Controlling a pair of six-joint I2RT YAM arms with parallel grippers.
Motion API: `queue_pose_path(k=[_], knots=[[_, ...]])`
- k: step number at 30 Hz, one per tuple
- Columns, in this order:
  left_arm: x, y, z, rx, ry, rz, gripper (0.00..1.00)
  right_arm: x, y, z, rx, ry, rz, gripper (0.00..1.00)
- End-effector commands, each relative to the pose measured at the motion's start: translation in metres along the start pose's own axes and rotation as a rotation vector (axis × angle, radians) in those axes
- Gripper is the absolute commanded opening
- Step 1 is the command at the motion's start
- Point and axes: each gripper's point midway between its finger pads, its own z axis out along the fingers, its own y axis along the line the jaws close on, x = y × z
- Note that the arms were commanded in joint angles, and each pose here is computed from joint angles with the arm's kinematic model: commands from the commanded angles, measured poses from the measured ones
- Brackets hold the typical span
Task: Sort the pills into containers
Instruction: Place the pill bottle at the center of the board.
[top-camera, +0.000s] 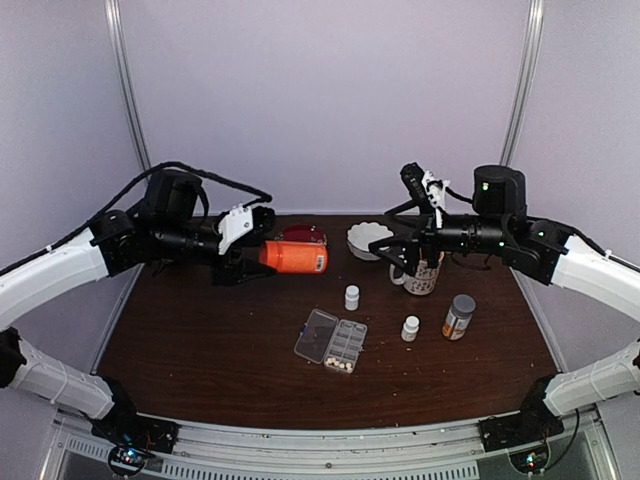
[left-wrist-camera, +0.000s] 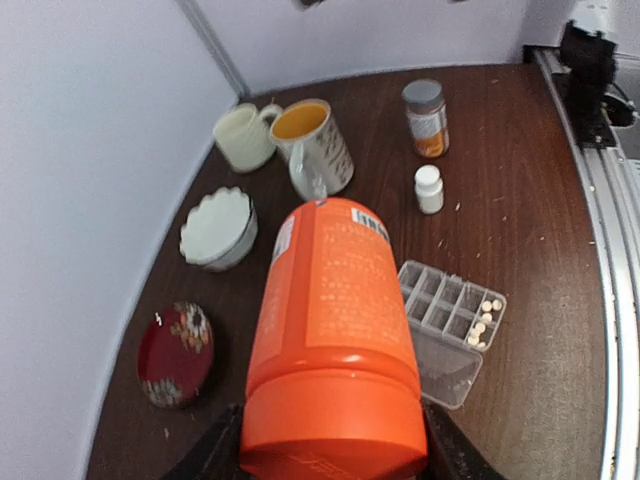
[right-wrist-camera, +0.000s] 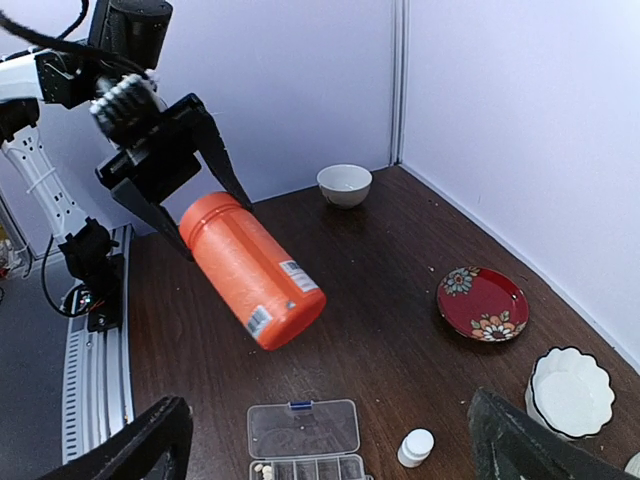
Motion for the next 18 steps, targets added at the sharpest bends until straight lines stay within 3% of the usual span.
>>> queue_pose_path(k=[1,8,18], knots=[[0.063,0.03,0.002,-0.152,0.346,-0.504,0.0,-0.005,-0.016,-0.002,0.087,-0.023,0.017,1.0],[0.139,0.055,0.007,-0.177,0.662,-0.769,0.0,0.004,-0.018,-0.003,0.1,-0.006,0.042,1.0],[0.195,0.077,-0.008,-0.277,1.051,-0.778,0.0,0.03,-0.014,-0.011,0.114,0.021,0.075,1.0]])
